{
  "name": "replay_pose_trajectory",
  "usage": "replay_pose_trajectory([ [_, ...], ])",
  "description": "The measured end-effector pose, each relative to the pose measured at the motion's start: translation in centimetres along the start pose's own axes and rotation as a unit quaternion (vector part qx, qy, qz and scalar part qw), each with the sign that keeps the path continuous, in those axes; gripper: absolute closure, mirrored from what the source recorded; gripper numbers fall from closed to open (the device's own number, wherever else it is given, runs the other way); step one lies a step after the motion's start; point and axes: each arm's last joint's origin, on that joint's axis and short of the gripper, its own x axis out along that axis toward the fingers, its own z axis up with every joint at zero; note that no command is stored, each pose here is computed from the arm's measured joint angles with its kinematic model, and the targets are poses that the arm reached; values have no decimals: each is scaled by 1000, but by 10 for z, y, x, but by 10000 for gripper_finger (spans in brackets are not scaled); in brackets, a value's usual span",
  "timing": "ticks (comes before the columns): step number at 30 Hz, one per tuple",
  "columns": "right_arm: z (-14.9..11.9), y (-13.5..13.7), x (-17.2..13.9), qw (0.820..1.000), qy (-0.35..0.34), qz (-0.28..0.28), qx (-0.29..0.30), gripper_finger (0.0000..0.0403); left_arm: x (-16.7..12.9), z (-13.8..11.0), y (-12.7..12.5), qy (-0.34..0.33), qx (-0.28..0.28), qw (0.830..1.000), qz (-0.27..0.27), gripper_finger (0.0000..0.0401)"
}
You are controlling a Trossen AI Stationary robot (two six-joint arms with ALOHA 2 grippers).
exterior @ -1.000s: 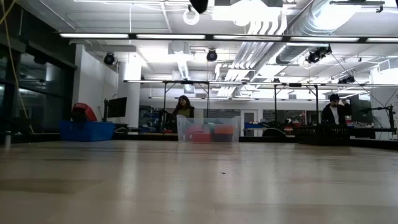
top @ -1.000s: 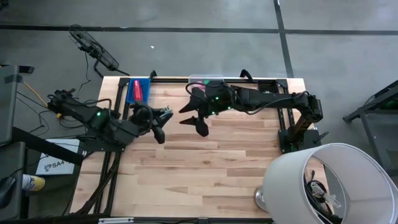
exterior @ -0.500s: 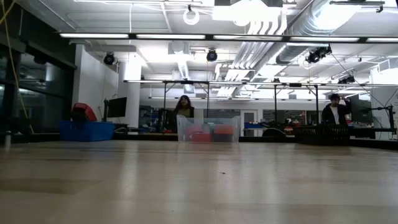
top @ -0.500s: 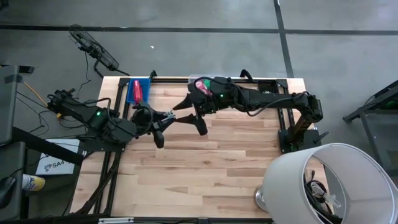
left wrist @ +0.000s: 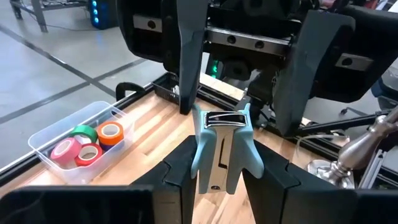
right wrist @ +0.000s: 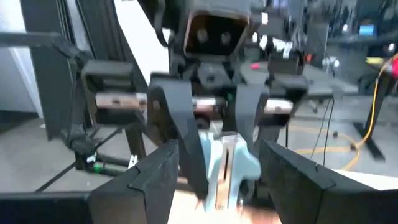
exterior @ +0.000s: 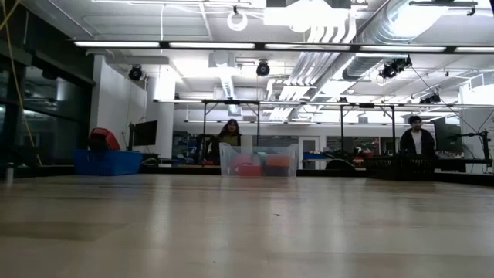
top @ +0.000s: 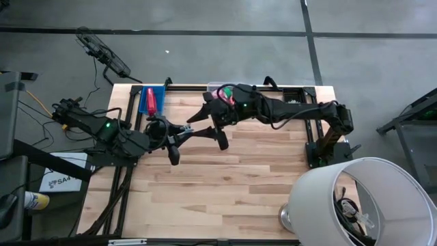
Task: Pick and place Stapler, Stapler remover, tape
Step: Put the blue staple remover into the black bin
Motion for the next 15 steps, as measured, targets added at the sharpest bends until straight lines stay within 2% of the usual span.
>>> replay_pose_trajectory([
  [9, -11, -2, 13, 1000, -5, 5, 9, 190, 0, 0, 0, 0, -1, 1000, -2, 298],
  [15, -9, -1, 14, 1000, -16, 6, 5, 190, 0, 0, 0, 2, -1, 1000, -5, 298],
])
